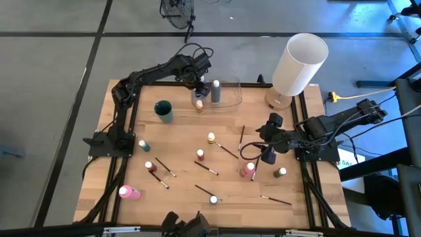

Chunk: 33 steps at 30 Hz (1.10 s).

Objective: Pick & Place Paint Supplies
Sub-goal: Put the blue paint bottle into the transparent bin

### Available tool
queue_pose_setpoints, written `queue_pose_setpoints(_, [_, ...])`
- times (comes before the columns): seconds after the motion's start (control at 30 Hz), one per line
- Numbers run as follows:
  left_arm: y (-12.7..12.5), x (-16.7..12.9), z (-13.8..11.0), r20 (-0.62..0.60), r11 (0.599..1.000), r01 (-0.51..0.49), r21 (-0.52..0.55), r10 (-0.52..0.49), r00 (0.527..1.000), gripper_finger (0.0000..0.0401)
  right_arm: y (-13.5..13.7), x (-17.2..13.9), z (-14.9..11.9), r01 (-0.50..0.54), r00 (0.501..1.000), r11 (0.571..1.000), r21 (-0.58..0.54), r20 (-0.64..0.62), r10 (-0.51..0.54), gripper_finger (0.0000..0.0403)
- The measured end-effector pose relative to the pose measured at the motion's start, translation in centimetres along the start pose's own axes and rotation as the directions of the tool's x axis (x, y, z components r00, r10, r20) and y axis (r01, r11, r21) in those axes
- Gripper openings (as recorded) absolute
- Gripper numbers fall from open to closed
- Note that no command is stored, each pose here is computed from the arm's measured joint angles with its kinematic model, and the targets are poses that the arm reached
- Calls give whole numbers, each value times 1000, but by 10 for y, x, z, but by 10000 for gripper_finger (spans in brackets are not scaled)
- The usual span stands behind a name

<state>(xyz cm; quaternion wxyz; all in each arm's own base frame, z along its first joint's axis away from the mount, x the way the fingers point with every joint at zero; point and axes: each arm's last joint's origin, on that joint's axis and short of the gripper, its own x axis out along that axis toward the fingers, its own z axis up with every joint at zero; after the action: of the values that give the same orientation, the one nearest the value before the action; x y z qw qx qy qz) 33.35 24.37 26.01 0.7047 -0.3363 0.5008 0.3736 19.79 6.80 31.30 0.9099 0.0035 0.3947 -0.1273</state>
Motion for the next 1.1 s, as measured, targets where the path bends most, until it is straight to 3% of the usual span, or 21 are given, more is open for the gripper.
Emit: queue_pose_setpoints(1.1, [-12, 8, -5, 32, 998, 19, -57, -17, 999, 146, 0, 0, -1, 3, 1000, 1000, -6, -5, -3, 284])
